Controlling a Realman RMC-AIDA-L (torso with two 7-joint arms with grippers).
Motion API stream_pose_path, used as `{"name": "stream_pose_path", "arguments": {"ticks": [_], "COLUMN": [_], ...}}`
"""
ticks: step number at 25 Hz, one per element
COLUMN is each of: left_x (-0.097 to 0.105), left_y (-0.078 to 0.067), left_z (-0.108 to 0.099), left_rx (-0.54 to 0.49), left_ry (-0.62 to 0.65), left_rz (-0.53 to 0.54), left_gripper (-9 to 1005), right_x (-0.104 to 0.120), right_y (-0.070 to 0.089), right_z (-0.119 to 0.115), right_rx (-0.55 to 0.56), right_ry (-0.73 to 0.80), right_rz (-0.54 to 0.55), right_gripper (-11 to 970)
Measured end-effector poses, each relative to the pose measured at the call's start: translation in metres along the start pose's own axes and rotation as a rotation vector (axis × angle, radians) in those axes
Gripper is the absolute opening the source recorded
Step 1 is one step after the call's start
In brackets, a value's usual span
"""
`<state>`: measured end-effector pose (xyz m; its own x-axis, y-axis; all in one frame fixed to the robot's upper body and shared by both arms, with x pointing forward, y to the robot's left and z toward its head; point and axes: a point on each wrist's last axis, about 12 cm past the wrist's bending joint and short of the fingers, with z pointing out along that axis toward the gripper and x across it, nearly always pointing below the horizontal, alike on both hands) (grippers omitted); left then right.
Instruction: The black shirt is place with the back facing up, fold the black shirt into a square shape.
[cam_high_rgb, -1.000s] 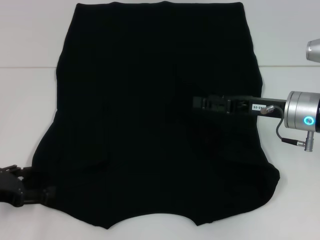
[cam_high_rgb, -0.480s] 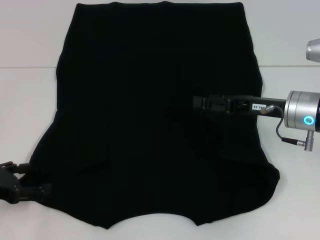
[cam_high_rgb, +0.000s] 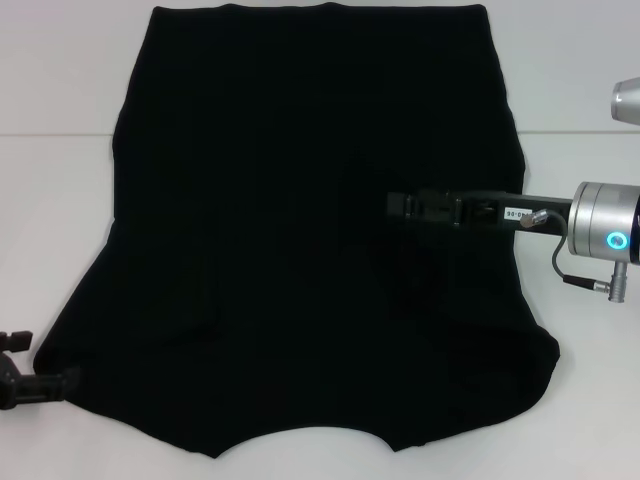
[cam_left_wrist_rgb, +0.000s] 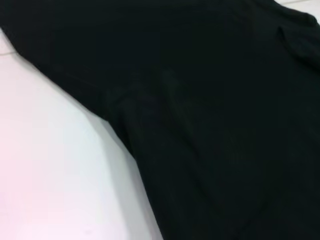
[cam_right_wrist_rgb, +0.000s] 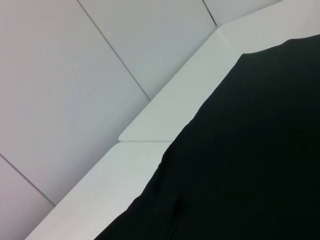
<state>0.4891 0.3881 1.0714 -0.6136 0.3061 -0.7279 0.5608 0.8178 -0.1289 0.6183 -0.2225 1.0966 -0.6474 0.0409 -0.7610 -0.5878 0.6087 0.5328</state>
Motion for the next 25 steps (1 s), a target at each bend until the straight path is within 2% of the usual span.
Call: {"name": "stream_pose_path", "arguments": {"ticks": [6,25], "left_x": [0.002,-0.011], "left_y": [-0.001,-0.008], "left_z": [0.003,0.014], "left_rx": [0.003,0.059], "left_ry": [0.041,0.042], "left_rz": [0.007,0.051], "left_gripper": [963,962], "right_x": [-0.001,-0.002], "right_y": [0.000,0.000], "right_z": [0.000,0.000], "right_rx": [0.000,0.000], "right_ry": [-0.001,-0.001], "right_rz": [-0.004,-0.004], "right_gripper": [767,710]}}
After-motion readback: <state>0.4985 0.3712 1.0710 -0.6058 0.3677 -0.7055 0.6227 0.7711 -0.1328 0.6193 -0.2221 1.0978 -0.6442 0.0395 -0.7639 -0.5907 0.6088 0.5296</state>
